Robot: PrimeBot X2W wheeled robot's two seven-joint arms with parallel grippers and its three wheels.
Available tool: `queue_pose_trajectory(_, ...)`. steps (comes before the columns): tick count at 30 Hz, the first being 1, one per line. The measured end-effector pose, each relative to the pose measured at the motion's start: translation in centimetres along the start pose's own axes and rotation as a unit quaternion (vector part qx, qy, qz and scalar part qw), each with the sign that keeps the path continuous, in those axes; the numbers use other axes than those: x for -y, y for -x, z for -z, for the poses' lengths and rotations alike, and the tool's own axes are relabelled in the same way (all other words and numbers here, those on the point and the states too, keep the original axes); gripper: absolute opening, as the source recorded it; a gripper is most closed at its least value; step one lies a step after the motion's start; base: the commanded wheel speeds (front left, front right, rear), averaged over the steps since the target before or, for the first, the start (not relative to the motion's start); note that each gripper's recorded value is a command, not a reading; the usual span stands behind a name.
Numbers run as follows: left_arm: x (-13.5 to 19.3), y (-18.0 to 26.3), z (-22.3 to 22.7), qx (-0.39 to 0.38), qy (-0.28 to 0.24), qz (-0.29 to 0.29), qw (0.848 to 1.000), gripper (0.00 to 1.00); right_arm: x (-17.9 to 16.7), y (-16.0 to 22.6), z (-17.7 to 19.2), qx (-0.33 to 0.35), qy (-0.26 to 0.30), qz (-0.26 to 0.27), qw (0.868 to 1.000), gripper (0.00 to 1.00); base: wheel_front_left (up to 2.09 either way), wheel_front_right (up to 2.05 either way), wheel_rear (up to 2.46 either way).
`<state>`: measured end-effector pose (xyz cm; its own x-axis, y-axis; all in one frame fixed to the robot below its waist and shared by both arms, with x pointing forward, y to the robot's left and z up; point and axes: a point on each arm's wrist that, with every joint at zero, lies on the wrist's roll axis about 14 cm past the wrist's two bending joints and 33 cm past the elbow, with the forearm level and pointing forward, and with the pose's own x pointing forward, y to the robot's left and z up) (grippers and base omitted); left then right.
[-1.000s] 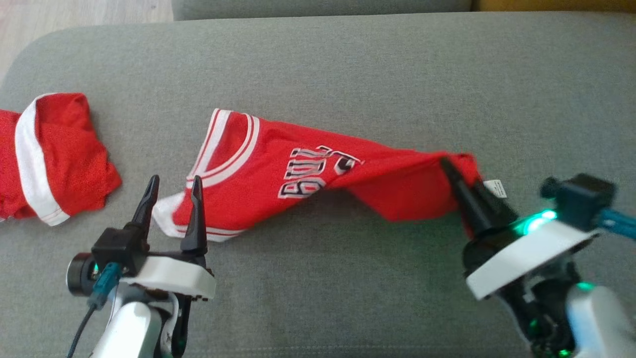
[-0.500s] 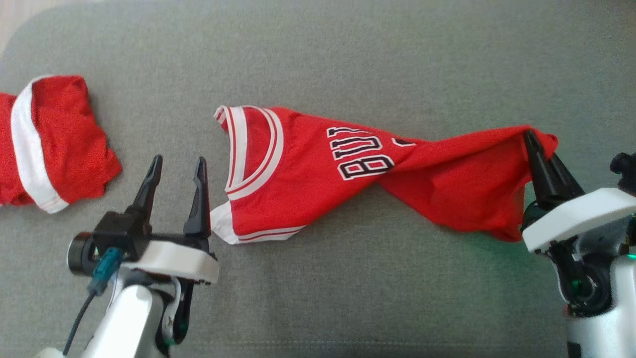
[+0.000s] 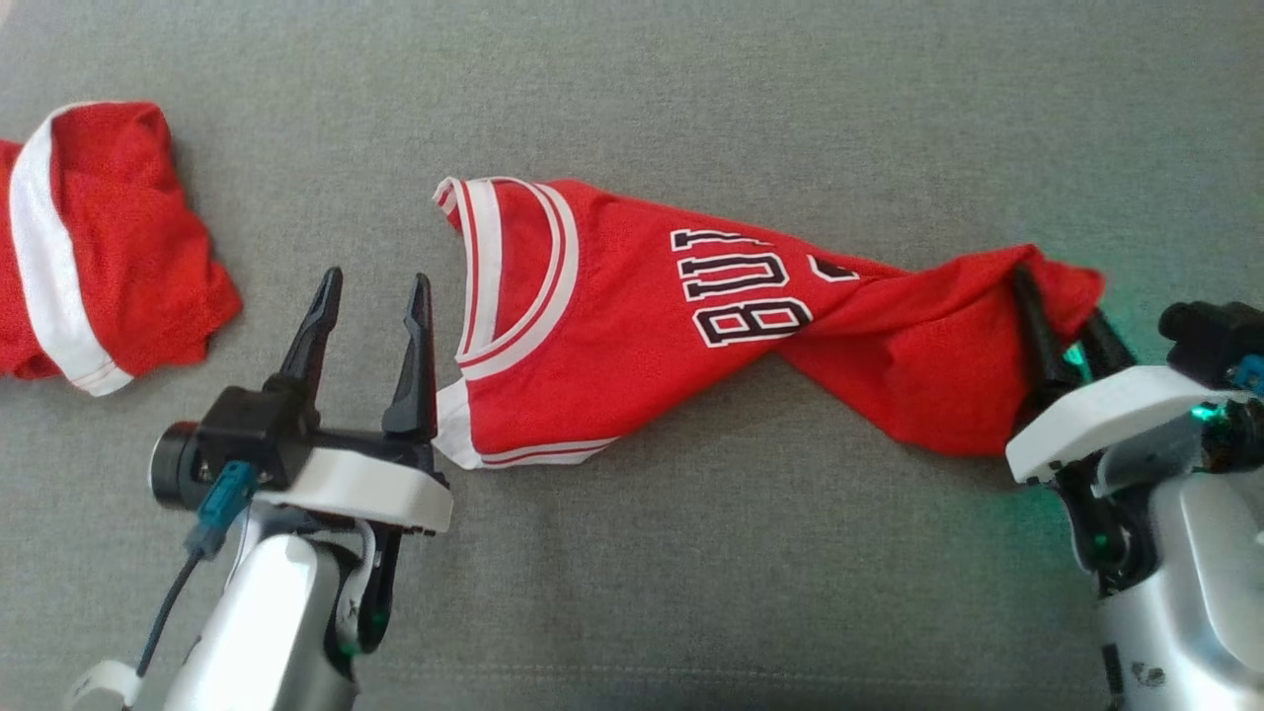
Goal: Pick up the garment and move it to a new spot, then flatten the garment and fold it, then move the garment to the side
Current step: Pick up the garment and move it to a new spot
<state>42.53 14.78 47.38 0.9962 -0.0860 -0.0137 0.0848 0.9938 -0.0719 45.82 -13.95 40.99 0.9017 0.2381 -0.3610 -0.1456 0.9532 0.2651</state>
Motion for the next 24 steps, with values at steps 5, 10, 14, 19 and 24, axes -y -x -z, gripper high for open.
queue_pose_trajectory(5,0.2,0.2,-0.5,0.005,0.000,0.002,1.000,1.00,-1.1,1.0,-3.6,0.083,0.036,-0.013,0.996,1.00,0.00,0.00,0.00)
queue_pose_trajectory(10,0.5,0.5,-1.3,0.017,-0.004,0.007,1.000,1.00,-2.5,3.1,-7.6,0.164,0.075,-0.025,0.983,1.00,0.00,0.00,0.00)
queue_pose_trajectory(14,0.8,1.6,-1.4,0.016,-0.005,0.010,1.000,1.00,-3.5,5.1,-8.4,0.188,0.098,-0.032,0.977,1.00,0.00,0.00,0.00)
queue_pose_trajectory(19,1.2,3.0,-1.4,0.014,-0.004,0.013,1.000,1.00,-4.8,7.6,-6.7,0.176,0.094,-0.038,0.979,1.00,0.00,0.00,0.00)
queue_pose_trajectory(24,1.4,3.7,-1.3,0.012,-0.004,0.016,1.000,1.00,-5.0,8.9,-5.8,0.164,0.091,-0.035,0.982,1.00,0.00,0.00,0.00)
